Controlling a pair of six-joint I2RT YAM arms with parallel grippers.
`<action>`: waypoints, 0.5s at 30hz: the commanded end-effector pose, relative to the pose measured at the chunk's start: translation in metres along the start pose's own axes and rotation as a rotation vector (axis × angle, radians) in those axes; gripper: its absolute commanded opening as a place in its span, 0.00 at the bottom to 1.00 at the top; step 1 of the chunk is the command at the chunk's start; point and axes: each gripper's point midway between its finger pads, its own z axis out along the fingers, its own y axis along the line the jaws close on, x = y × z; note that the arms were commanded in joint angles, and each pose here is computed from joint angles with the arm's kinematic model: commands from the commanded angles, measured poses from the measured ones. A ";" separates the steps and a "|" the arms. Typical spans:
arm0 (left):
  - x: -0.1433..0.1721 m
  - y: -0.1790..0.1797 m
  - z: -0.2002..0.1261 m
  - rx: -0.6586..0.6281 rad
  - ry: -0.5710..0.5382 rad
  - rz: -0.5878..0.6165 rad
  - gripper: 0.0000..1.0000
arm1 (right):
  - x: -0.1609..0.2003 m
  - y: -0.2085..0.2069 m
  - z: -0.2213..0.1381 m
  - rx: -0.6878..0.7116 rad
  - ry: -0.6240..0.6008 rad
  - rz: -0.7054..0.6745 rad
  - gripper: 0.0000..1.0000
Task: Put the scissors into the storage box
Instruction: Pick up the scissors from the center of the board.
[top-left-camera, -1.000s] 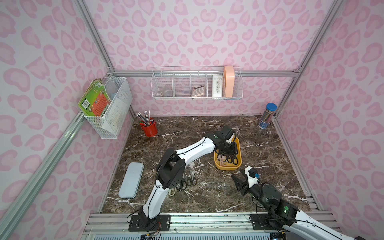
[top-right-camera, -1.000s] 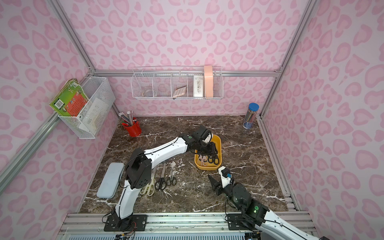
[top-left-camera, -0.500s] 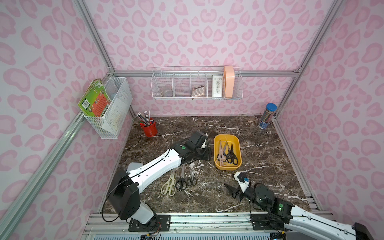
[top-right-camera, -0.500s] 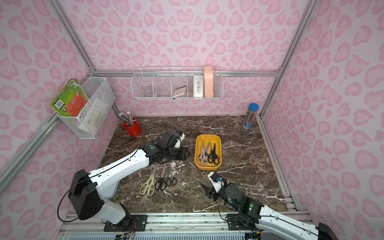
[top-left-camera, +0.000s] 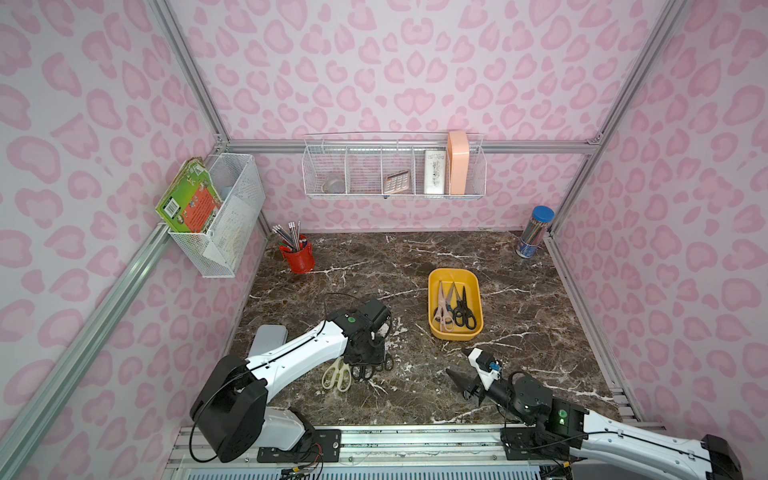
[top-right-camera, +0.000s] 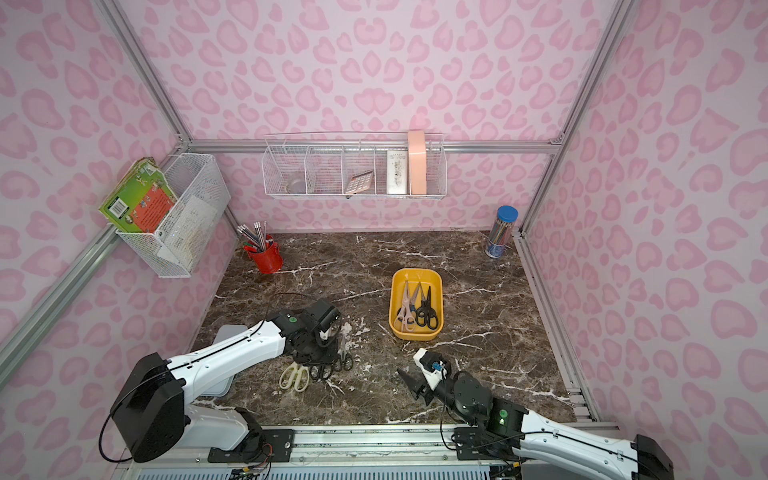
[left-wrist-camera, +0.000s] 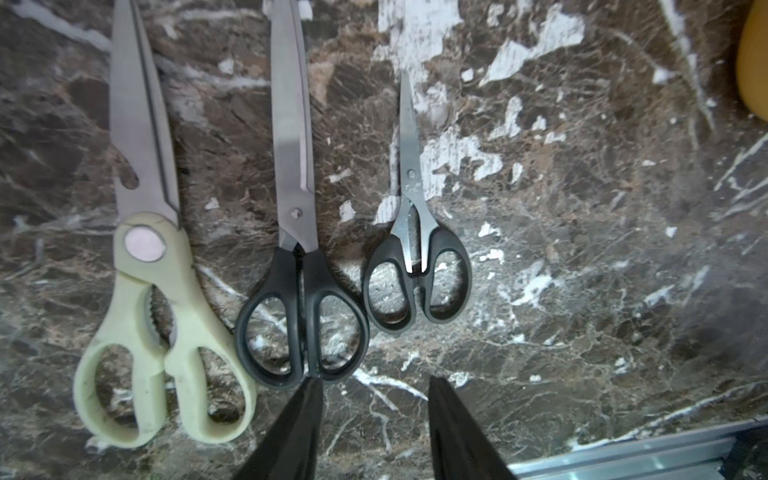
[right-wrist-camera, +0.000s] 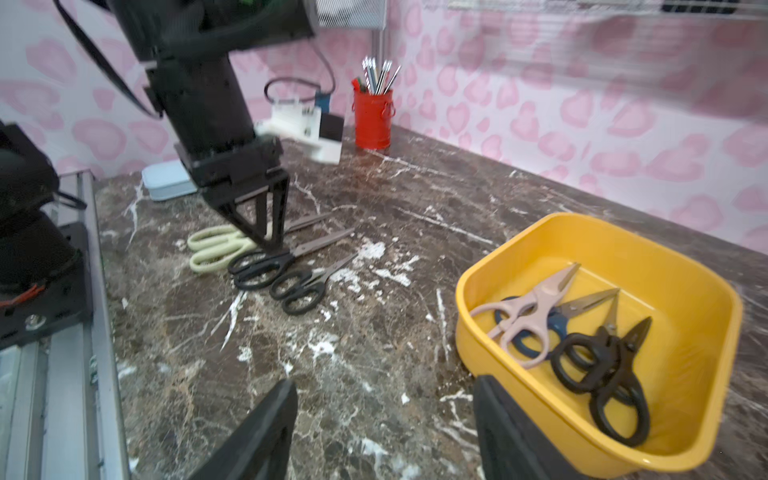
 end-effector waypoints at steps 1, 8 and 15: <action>0.000 -0.004 0.007 -0.005 0.034 0.001 0.41 | -0.003 -0.009 -0.004 0.039 -0.026 0.025 0.68; -0.010 -0.002 0.017 -0.068 0.044 0.036 0.32 | 0.000 -0.008 -0.001 0.032 -0.006 0.020 0.68; -0.019 -0.002 0.025 -0.131 0.069 0.083 0.29 | -0.001 -0.008 -0.002 0.031 -0.008 0.019 0.68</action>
